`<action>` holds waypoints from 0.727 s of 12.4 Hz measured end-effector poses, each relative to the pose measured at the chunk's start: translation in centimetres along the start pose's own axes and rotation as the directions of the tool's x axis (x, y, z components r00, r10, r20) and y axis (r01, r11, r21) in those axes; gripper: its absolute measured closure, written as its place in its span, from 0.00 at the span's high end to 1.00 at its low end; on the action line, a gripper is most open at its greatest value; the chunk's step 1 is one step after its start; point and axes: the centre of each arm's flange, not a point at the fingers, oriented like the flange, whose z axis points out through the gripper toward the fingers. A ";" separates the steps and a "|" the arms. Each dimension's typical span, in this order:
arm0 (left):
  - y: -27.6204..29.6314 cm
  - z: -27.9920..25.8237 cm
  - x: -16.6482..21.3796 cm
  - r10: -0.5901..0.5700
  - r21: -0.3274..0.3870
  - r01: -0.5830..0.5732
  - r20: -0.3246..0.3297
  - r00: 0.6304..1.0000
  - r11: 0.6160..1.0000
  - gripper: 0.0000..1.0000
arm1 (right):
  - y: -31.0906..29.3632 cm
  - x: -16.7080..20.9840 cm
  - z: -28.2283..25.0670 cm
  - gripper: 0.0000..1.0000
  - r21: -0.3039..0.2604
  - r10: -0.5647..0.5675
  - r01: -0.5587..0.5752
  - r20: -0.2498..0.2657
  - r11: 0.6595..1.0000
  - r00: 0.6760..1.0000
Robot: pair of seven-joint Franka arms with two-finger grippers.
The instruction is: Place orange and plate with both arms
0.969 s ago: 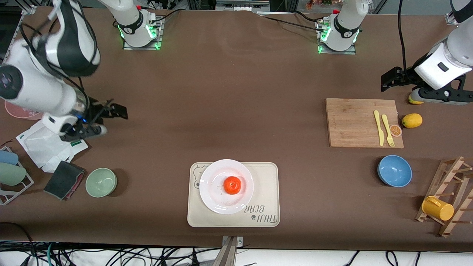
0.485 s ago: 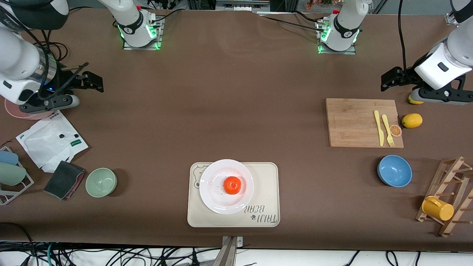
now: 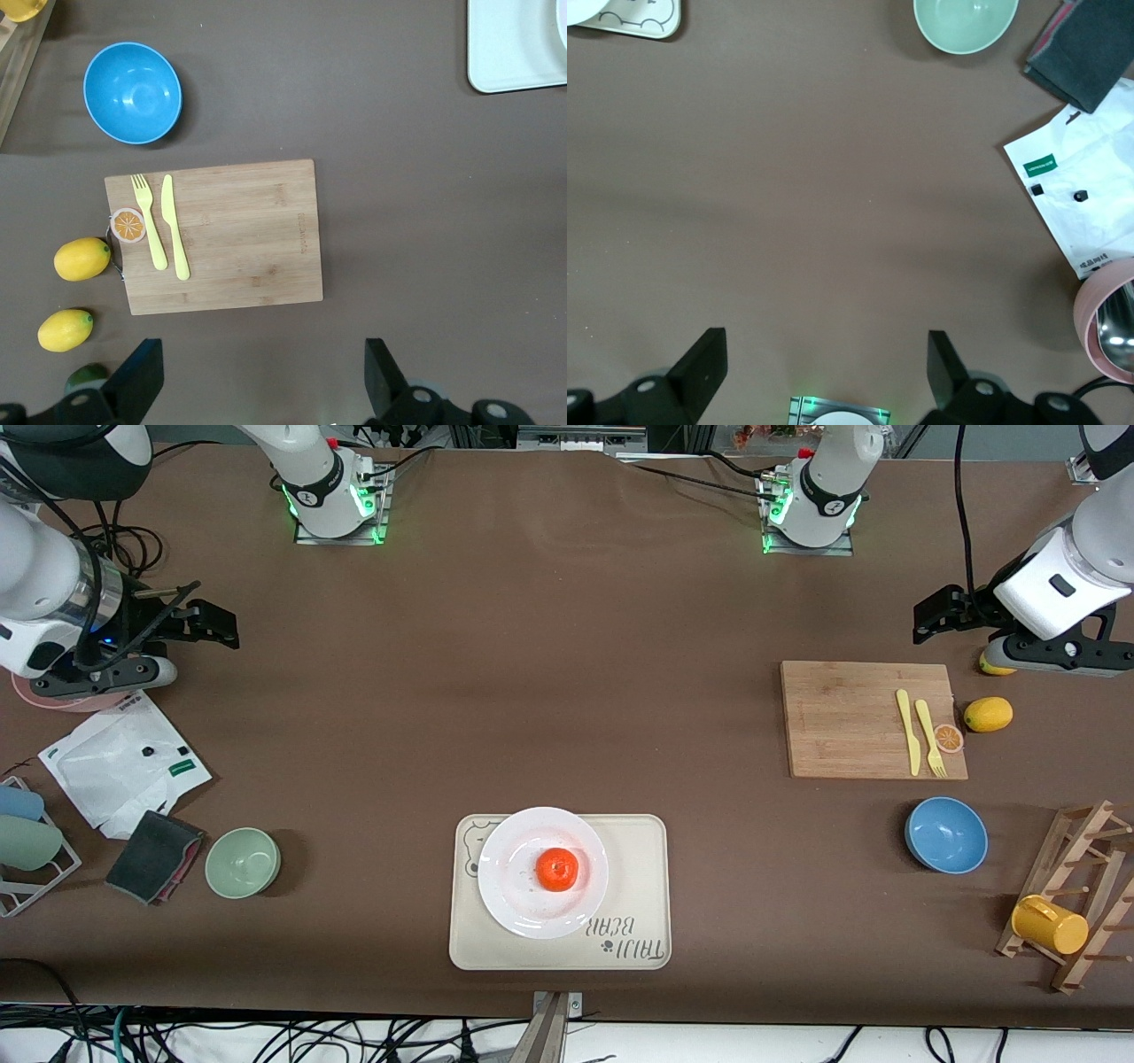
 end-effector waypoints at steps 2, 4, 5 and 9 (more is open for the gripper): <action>0.0 0.0 0.0 0.000 0.000 0.000 0.000 1.000 1.000 1.00 | 0.5 0.0 0.0 1.00 0.001 0.009 -0.009 0.001 1.000 1.000; 0.0 0.0 0.0 0.000 0.000 0.000 0.000 1.000 1.000 1.00 | 0.4 0.0 -0.3 1.00 0.001 0.007 -0.007 -0.005 1.000 1.000; 0.0 0.0 0.0 0.000 0.000 0.000 0.000 1.000 1.000 1.00 | 0.3 0.0 -0.5 1.00 0.001 0.006 -0.006 -0.011 1.000 1.000; 0.0 0.0 0.0 0.000 0.000 0.000 0.000 1.000 1.000 1.00 | -0.2 0.0 -0.8 1.00 0.000 -0.003 0.003 -0.015 1.000 1.000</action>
